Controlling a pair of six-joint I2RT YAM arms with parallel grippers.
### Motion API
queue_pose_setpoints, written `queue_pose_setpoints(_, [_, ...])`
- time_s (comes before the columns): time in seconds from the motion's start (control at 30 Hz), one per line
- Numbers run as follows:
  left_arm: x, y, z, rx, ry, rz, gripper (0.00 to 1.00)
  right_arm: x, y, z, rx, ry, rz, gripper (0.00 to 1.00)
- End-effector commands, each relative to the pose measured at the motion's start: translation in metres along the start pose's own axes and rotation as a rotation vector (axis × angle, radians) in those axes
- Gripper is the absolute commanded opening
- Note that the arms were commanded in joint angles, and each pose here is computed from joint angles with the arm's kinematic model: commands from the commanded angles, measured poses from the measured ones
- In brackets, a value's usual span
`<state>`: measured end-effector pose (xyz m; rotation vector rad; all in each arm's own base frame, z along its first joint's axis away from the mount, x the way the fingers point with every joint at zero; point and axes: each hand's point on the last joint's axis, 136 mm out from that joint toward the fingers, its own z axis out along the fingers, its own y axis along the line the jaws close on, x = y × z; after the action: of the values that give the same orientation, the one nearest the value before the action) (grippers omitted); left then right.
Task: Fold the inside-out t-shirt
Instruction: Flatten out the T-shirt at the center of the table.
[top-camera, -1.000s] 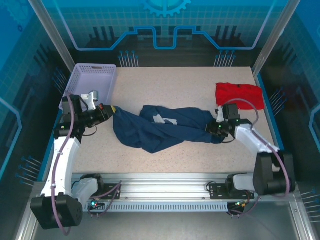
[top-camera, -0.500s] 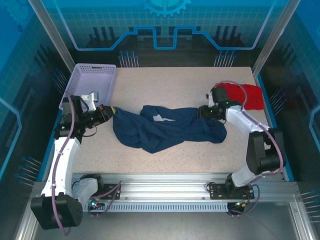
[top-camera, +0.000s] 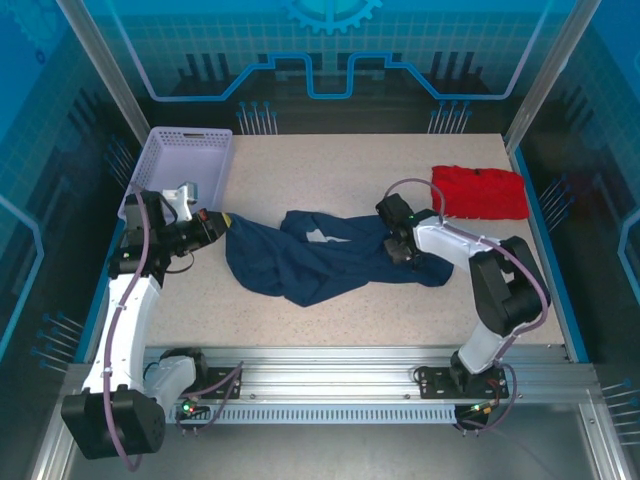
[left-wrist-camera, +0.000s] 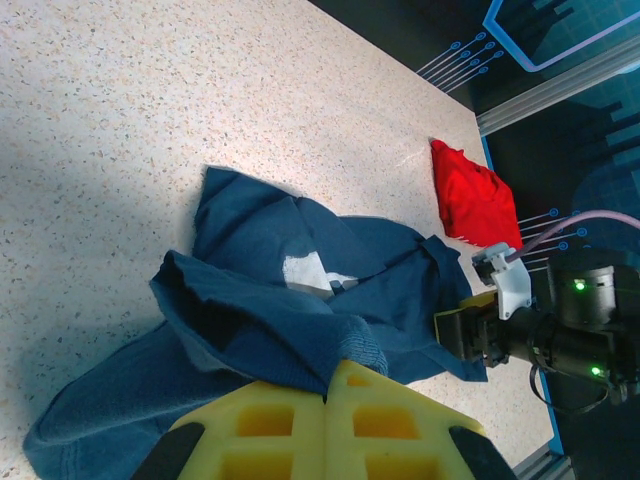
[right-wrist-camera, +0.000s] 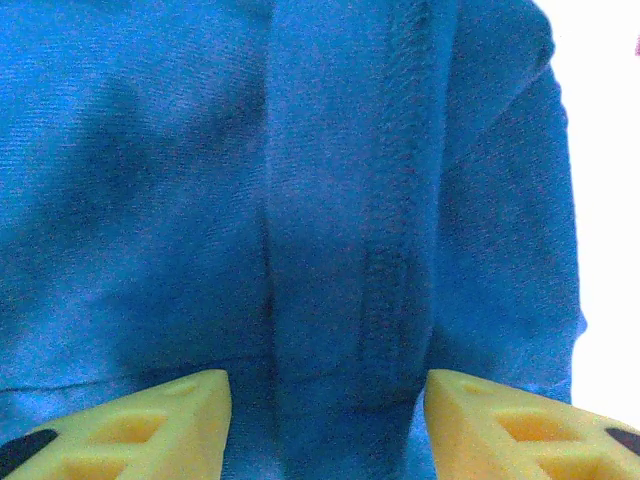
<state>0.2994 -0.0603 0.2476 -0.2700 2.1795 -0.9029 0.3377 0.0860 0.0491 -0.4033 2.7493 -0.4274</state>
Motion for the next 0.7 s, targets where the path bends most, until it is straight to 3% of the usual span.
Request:
queue_pose_setpoints(0.0, [0.001, -0.002, -0.002, 0.018, -0.002, 0.006, 0.00, -0.012, -0.018, -0.006, 0.113, -0.012, -0.037, 0.50])
queue_pose_setpoints(0.37, [0.002, -0.002, -0.002, 0.017, -0.003, 0.011, 0.00, -0.022, -0.026, -0.003, 0.184, -0.005, -0.075, 0.26])
queue_pose_setpoints(0.53, [0.002, -0.002, -0.003, 0.017, -0.007, 0.014, 0.00, -0.011, -0.025, -0.004, 0.180, 0.024, -0.073, 0.28])
queue_pose_setpoints(0.67, [0.002, -0.002, -0.003, 0.017, -0.007, 0.015, 0.00, -0.001, -0.023, -0.001, 0.172, 0.041, -0.068, 0.22])
